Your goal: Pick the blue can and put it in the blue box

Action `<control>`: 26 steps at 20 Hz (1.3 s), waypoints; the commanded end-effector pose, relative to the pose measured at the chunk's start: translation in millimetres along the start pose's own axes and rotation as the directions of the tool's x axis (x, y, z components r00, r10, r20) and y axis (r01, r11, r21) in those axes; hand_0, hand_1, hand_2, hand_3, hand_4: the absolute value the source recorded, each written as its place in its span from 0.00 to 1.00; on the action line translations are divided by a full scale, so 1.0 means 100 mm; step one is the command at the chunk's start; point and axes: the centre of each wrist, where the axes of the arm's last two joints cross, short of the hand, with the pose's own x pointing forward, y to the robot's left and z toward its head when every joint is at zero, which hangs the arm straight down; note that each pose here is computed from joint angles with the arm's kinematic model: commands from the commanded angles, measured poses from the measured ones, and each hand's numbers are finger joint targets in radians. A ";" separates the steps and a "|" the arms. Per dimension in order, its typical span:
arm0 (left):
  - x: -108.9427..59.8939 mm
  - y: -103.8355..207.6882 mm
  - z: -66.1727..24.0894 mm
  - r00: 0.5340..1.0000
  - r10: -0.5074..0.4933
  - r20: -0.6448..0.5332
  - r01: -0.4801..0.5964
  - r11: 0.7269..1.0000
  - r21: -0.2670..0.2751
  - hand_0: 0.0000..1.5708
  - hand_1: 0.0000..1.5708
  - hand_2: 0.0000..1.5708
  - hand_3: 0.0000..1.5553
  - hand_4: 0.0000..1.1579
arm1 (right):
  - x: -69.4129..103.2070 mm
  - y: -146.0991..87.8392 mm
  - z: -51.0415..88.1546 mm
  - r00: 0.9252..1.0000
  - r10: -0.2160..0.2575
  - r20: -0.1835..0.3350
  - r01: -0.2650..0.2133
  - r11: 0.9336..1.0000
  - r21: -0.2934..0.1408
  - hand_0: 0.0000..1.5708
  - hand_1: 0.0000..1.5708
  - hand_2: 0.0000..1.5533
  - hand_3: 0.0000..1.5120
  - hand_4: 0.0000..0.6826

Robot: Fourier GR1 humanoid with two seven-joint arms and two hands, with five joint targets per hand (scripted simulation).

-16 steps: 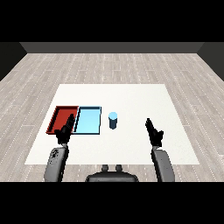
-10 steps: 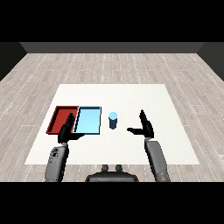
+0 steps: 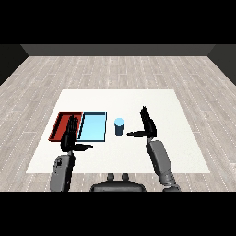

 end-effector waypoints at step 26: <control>-0.03 -0.12 0.039 0.998 0.024 0.058 -0.025 0.999 0.023 0.00 0.00 0.00 0.00 0.00 | -0.35 0.34 -0.13 0.984 -0.173 -0.043 0.172 0.985 -0.009 0.00 0.00 0.00 0.00 0.00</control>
